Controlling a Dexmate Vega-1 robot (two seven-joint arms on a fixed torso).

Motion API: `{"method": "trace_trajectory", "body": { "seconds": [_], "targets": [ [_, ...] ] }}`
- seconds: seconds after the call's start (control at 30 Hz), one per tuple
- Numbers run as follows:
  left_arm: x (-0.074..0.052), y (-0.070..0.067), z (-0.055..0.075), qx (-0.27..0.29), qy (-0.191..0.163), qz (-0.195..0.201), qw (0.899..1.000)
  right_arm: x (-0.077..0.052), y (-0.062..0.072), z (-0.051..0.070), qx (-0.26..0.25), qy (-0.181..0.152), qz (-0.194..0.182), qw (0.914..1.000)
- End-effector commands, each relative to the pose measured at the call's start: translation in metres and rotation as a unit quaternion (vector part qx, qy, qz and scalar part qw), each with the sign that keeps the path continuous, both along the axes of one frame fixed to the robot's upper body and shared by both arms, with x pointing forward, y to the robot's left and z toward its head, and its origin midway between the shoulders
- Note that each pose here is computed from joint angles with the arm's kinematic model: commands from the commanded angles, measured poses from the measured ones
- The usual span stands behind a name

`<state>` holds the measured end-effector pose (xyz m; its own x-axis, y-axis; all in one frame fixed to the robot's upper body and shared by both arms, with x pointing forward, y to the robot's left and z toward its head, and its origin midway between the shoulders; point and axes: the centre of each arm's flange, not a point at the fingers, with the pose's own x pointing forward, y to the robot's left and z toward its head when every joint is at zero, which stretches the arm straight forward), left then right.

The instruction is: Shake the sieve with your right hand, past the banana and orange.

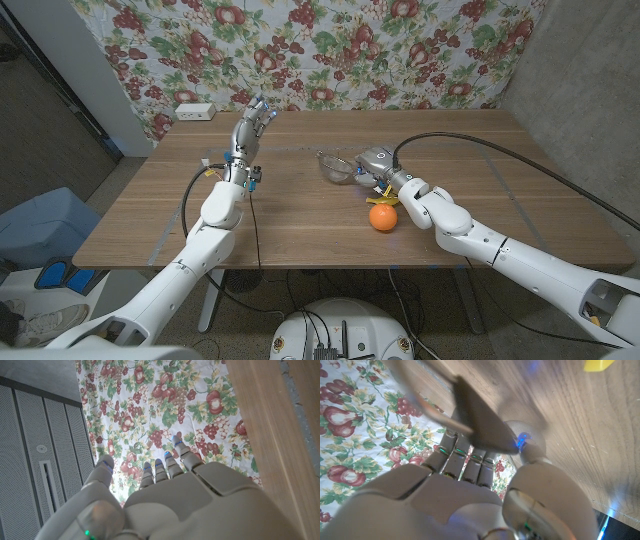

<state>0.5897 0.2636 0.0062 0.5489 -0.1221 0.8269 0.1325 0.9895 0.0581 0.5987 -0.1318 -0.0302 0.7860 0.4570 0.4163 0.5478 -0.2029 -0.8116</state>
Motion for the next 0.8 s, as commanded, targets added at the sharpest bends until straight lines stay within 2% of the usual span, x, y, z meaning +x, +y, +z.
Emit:
{"method": "trace_trajectory", "body": {
  "seconds": [0.03, 0.47, 0.8],
  "targets": [
    [0.001, 0.002, 0.001, 0.0, -0.002, -0.001, 1.0, -0.002, -0.001, 0.004, -0.002, 0.007, -0.003, 1.0],
    [0.002, 0.003, 0.001, -0.003, -0.001, -0.002, 1.0, -0.001, -0.005, 0.012, 0.003, 0.046, 0.013, 0.9988],
    [0.003, 0.005, 0.0, -0.003, 0.001, -0.001, 1.0, 0.001, -0.01, 0.02, 0.039, 0.077, 0.038, 0.9955]
  ]
}}
